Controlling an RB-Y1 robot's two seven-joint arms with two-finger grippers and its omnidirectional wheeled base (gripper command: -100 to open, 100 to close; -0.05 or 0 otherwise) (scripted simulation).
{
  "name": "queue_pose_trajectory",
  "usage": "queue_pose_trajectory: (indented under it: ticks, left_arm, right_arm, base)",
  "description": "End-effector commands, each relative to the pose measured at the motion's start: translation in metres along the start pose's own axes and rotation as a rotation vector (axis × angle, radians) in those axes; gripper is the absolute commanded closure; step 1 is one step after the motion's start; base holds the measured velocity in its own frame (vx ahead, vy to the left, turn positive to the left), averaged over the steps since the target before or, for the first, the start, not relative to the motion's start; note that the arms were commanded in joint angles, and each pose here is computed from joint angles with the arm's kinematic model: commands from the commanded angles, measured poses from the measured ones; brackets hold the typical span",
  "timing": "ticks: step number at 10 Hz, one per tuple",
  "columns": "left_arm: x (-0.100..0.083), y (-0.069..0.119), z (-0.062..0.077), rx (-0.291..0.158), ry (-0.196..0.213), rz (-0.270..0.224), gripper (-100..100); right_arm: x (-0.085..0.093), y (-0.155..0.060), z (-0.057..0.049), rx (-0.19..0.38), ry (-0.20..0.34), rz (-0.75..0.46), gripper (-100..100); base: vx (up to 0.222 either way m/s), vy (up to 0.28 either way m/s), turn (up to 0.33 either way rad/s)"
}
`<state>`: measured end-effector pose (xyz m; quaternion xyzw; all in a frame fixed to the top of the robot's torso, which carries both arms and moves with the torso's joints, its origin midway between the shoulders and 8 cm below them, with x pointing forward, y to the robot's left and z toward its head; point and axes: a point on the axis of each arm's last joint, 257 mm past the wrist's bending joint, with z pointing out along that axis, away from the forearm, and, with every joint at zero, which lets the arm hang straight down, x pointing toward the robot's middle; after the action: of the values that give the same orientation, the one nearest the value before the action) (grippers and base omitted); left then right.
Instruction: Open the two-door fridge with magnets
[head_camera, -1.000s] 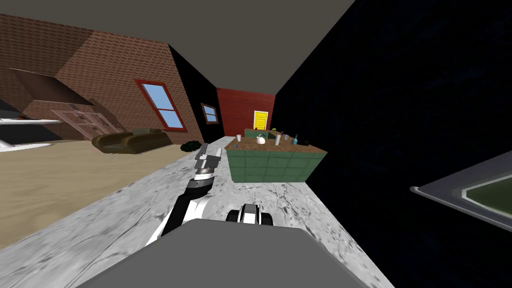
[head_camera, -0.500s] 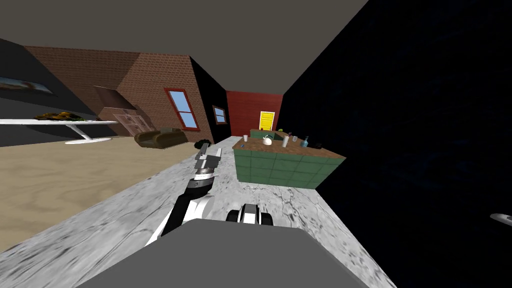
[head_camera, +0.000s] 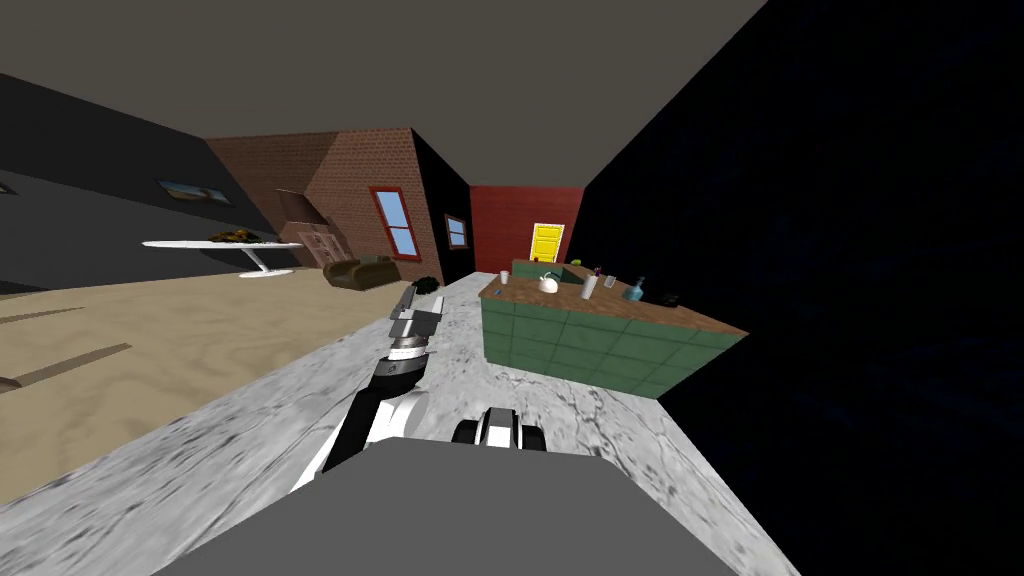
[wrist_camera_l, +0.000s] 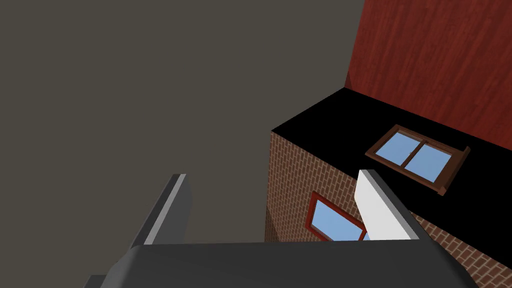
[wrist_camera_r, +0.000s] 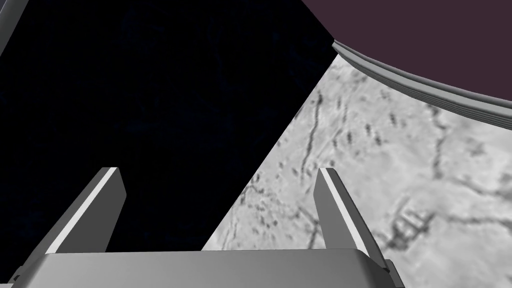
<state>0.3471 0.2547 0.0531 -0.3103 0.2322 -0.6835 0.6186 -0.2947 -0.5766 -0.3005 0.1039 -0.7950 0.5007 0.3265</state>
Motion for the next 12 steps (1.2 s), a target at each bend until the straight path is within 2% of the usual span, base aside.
queue_pose_trajectory:
  ticks: [1, 2, 4, 7, 8, 9, 11, 12]
  left_arm:
    - [0.0, 0.0, 0.0, 0.0, 0.0, 0.0, 0]
    - [0.0, 0.0, 0.0, 0.0, 0.0, 0.0, 0]
    - [0.0, 0.0, 0.0, 0.0, 0.0, 0.0, 0]
    - [0.0, 0.0, 0.0, 0.0, 0.0, 0.0, 0]
    - [0.0, 0.0, 0.0, 0.0, 0.0, 0.0, 0]
    - [0.0, 0.0, 0.0, 0.0, 0.0, 0.0, 0]
    - [0.0, 0.0, 0.0, 0.0, 0.0, 0.0, 0]
    - [0.0, 0.0, 0.0, 0.0, 0.0, 0.0, 0]
  right_arm:
    - [0.016, 0.006, 0.006, -0.006, 0.025, 0.034, -100]
    - [0.052, 0.032, 0.012, -0.068, 0.067, 0.023, -100]
    - [0.065, 0.044, 0.016, -0.1, 0.077, 0.054, -100]
    - [0.09, 0.049, 0.024, -0.088, 0.131, 0.062, -100]
    - [0.132, 0.07, 0.023, -0.145, 0.18, 0.073, -100]
    - [0.152, 0.08, 0.026, -0.167, 0.212, 0.086, -100]
    - [0.175, 0.082, 0.031, -0.152, 0.258, 0.108, -100]
    - [0.176, 0.082, 0.031, -0.152, 0.258, 0.107, -100]
  base:
    - [-0.003, -0.003, -0.026]
    - [0.03, 0.081, 0.367]
    - [0.035, 0.064, 0.351]
    - [-0.002, 0.003, -0.008]
    - [0.018, 0.074, 0.382]
    - [0.043, 0.092, 0.49]
    - [0.028, 0.028, 0.104]
    - [0.004, 0.001, -0.017]
